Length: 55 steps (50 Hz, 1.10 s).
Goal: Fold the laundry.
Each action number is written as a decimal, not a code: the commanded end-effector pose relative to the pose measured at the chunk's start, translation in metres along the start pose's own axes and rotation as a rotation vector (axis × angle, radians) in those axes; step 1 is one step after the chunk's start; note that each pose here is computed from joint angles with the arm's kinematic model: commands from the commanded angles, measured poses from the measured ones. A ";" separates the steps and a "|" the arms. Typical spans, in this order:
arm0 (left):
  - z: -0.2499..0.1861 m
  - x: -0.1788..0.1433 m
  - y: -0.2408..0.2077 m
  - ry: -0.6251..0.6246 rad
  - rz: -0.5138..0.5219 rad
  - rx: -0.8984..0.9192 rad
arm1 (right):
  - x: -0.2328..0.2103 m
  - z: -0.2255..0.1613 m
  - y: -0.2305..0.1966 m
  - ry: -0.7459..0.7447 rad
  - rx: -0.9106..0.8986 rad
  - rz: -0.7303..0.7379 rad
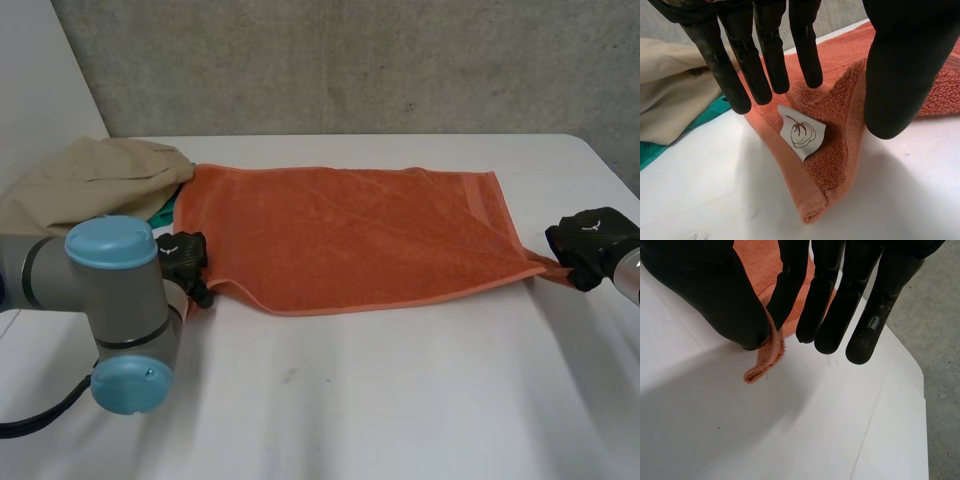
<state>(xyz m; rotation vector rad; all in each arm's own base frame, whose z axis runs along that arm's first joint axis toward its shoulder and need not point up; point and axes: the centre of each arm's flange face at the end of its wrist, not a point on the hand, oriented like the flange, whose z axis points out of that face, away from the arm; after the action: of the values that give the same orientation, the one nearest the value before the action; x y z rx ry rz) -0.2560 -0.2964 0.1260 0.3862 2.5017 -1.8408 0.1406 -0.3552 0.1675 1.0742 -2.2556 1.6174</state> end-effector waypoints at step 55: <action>0.015 0.021 -0.027 0.069 0.710 0.124 | 0.017 0.044 -0.043 0.088 -0.006 -0.317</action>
<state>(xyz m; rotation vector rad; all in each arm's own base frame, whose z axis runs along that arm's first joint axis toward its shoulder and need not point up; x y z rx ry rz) -0.2713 -0.2868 0.1558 1.2069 1.9378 -1.6300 0.1520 -0.3743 0.1970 1.3178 -2.0651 1.4069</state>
